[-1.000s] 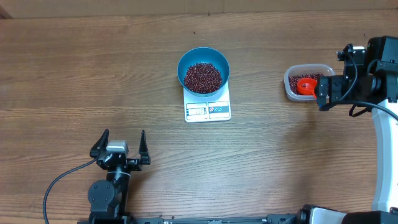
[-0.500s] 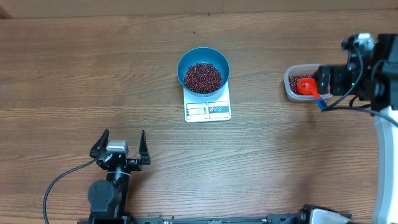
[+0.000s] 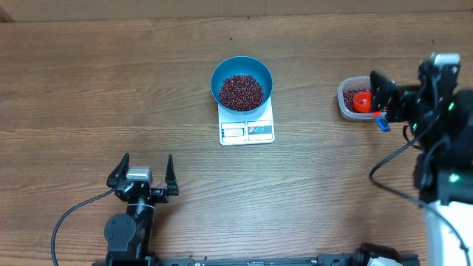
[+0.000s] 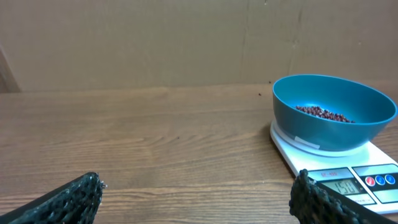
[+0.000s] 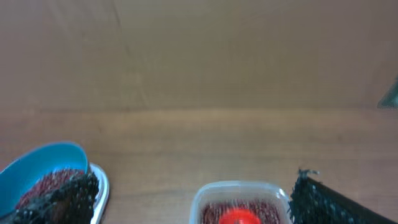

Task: Scoop item into bowl and weigh 150g on scale

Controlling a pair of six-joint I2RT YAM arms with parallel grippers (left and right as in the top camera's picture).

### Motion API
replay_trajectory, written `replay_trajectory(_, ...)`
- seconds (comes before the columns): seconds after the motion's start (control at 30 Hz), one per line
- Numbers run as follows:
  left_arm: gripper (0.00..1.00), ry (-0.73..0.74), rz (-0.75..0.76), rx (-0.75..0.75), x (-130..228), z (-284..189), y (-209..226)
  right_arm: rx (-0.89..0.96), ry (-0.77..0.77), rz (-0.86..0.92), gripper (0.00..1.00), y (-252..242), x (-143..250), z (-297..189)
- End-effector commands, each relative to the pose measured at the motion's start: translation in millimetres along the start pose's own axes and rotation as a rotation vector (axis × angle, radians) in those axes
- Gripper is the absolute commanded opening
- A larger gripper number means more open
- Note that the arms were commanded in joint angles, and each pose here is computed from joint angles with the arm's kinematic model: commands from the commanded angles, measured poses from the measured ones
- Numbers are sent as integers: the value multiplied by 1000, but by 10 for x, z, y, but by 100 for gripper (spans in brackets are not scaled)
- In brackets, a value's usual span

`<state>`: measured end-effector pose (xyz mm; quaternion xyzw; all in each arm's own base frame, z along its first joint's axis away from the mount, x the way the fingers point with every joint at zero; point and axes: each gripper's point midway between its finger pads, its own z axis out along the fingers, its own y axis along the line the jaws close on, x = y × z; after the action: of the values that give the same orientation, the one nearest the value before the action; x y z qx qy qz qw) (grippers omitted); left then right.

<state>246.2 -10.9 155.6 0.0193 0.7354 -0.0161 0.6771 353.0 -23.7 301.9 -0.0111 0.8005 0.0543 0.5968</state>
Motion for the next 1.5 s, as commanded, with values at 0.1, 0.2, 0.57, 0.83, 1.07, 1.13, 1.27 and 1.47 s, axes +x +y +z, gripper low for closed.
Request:
replay_trajectory(0.1,99,-6,19,1,-2,-4,2,-47,-159,-18,100,157,393,-168)
replay_trajectory(0.2,100,-5,19,1,-1,-4,3,-47,-227,-40,100,182,550,-242)
replay_trajectory(0.57,99,-5,18,1,-1,-4,3,-46,-307,-67,100,245,1098,-434)
replay_trajectory(0.83,99,-5,19,1,-1,-4,3,-39,-310,-66,100,262,1392,-506)
replay_trajectory(1.07,100,-6,19,1,-2,-4,2,-9,-228,-37,100,213,1600,-483)
replay_trajectory(1.13,99,-5,18,1,-1,-4,3,-9,-201,-29,100,211,1669,-474)
replay_trajectory(1.27,100,-5,19,1,-1,-4,3,-8,-160,-18,100,214,1779,-481)
replay_trajectory(1.47,100,-5,19,1,-1,-4,3,-8,-184,-28,100,230,1746,-539)
